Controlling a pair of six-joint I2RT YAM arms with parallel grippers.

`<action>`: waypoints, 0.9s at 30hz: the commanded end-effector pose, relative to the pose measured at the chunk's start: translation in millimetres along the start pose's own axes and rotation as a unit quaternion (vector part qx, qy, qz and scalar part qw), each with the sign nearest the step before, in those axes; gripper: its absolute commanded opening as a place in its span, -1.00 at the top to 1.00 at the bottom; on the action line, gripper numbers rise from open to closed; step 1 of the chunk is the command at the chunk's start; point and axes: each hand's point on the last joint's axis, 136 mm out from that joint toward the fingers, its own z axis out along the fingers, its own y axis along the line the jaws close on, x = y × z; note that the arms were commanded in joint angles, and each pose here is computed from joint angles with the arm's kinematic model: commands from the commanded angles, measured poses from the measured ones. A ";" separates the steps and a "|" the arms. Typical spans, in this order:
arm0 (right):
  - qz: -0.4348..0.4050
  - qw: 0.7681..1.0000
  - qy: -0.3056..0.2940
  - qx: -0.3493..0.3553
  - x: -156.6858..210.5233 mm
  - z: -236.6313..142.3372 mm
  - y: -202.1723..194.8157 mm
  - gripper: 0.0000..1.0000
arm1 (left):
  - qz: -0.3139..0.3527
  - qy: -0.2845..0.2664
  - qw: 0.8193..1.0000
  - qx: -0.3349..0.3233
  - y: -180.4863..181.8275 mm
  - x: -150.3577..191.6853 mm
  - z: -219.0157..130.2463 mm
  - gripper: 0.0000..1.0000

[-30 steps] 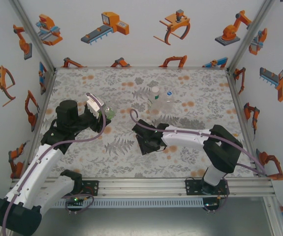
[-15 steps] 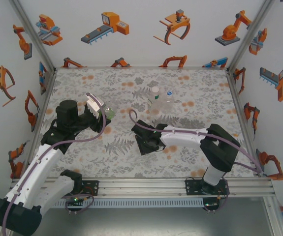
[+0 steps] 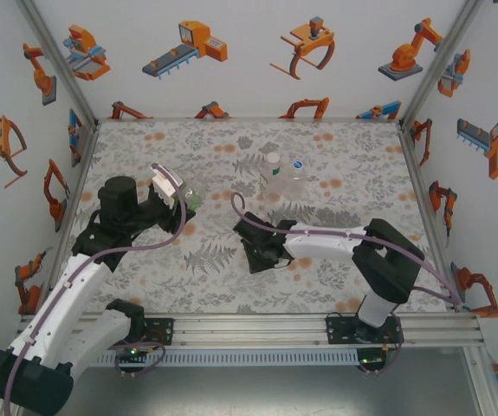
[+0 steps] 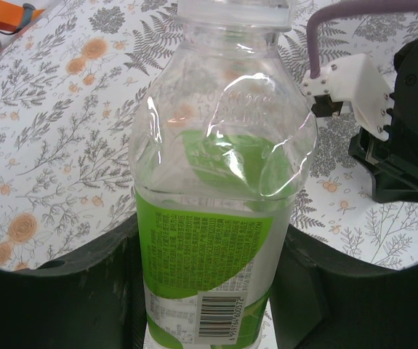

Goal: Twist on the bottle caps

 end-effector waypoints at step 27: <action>0.132 0.989 -0.060 0.002 -9.3 -44.0 -62.6 0.17 | -0.006 -0.007 1.000 0.000 2.6 -8.8 -0.1 0.92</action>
